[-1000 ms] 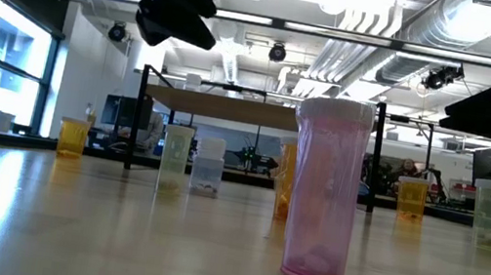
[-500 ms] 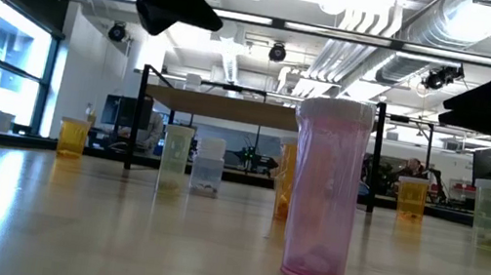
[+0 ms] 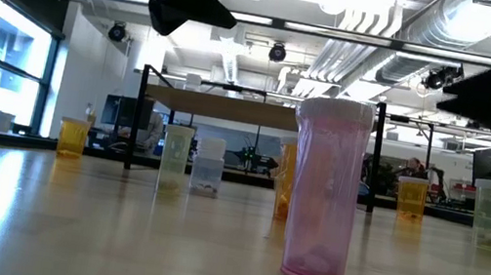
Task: Pick and place medicine bottles onto shelf by color
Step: Put the middle yellow pill bottle on the shelf
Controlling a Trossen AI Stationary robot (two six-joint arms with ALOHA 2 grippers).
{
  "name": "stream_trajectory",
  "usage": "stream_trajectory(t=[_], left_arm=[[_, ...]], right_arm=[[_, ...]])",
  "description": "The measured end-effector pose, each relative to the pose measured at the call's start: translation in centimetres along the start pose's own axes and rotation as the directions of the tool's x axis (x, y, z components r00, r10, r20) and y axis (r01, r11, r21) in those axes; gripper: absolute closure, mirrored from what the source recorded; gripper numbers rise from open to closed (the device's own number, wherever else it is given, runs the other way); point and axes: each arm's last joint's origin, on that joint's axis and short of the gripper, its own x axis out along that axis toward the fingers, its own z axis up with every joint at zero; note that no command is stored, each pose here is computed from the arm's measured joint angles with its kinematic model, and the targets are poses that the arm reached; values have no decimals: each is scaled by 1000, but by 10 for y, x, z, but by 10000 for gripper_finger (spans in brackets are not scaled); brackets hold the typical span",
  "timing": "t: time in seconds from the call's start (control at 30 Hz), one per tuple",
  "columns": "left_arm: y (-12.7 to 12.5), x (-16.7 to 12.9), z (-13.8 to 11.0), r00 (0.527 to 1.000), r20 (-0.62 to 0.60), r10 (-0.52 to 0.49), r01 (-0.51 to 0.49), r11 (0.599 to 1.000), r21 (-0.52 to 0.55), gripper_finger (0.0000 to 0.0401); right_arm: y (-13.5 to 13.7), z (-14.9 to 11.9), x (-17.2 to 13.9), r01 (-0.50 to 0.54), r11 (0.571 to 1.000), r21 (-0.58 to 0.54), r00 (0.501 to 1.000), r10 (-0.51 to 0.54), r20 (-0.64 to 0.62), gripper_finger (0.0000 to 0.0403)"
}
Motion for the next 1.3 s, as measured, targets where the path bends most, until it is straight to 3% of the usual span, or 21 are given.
stream_trajectory(t=[0.17, 0.33, 0.67, 0.93, 1.17, 1.3], left_arm=[[1, 0, 1, 1000, 1, 4, -4, 1000, -2, 194], [1, 0, 0, 1000, 0, 5, -5, 1000, -2, 194], [1, 0, 0, 1000, -1, 4, -4, 1000, -1, 194], [1, 0, 0, 1000, -2, 2, -2, 1000, -1, 194], [1, 0, 0, 1000, -1, 3, -3, 1000, 17, 194], [1, 0, 1, 1000, -1, 3, -3, 1000, 18, 194]], right_arm=[[6, 17, -2, -106, 994, -27, 986, 109, 124, 174], [8, 37, -8, -115, 992, -41, 984, 120, 130, 174], [25, 43, 7, -168, 984, -62, 974, 156, -162, 174], [44, 41, 26, -277, 958, -74, 908, 236, -347, 174], [48, 25, 37, -239, 968, -74, 848, 171, -501, 174], [50, 19, 39, -232, 973, -14, 810, 185, -557, 174]])
